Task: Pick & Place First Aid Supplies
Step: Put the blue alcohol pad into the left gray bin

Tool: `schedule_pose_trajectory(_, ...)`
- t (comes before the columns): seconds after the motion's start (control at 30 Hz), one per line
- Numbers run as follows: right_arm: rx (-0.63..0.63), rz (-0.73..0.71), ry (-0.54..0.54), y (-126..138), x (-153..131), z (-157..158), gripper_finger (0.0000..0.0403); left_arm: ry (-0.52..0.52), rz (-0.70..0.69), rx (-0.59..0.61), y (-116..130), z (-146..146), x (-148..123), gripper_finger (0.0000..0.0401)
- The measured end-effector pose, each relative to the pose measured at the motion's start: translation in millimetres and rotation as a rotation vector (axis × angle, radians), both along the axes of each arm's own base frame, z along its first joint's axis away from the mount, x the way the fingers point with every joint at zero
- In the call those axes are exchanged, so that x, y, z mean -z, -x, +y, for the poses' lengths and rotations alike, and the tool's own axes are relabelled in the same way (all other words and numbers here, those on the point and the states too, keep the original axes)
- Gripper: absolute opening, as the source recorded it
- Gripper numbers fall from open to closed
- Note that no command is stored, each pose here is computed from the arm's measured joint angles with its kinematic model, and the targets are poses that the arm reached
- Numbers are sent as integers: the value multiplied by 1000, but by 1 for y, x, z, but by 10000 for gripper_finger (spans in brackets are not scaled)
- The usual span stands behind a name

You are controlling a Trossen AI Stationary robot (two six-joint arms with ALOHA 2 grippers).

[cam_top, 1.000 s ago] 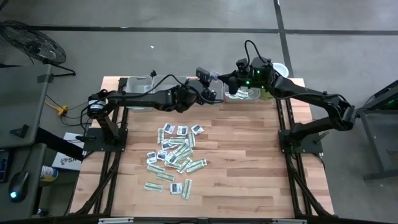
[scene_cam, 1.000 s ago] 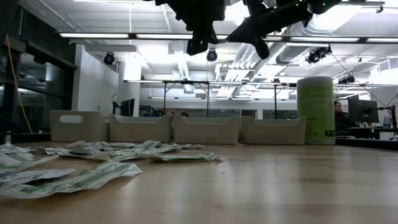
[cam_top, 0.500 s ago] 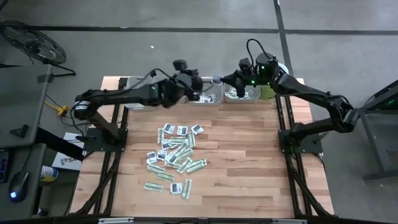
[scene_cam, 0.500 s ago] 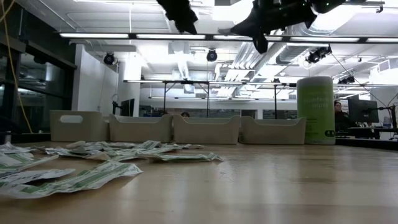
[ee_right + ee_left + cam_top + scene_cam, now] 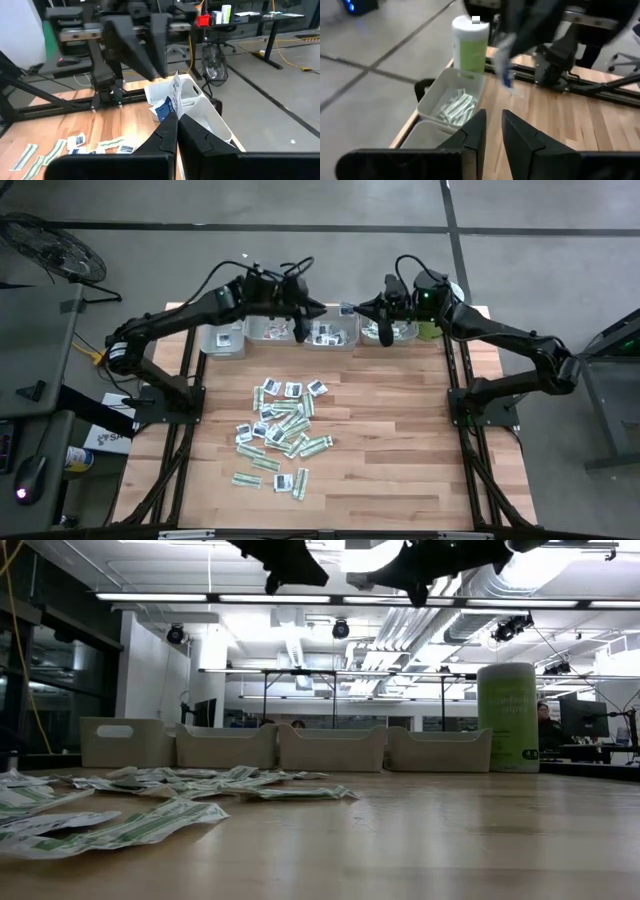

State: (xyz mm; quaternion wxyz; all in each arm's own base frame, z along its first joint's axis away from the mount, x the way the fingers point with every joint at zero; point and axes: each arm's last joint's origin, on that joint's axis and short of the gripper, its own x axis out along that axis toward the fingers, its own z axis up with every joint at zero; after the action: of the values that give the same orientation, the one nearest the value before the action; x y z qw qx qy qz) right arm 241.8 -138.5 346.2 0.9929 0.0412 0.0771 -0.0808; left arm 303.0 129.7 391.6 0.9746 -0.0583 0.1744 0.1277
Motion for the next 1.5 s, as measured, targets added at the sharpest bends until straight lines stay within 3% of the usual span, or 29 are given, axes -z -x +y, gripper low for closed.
schedule_pose_trajectory(0.23,-6,-15,52,-4,-2,6,0,119,-101,75,-2,11,-3,83)
schedule_pose_trajectory(0.57,6,-28,65,-5,-4,7,0,235,-164,111,-17,18,5,214)
schedule_pose_trajectory(0.83,-10,-29,64,-7,-4,10,0,285,-176,94,-27,21,13,226)
schedule_pose_trajectory(1.0,-6,-37,61,-7,-5,9,0,290,-194,64,-31,21,13,193)
schedule_pose_trajectory(1.37,-6,-38,50,-7,-5,10,0,313,-199,51,-31,21,13,21)
schedule_pose_trajectory(1.5,4,-42,27,-7,-5,9,1,310,-200,50,-31,21,13,6)
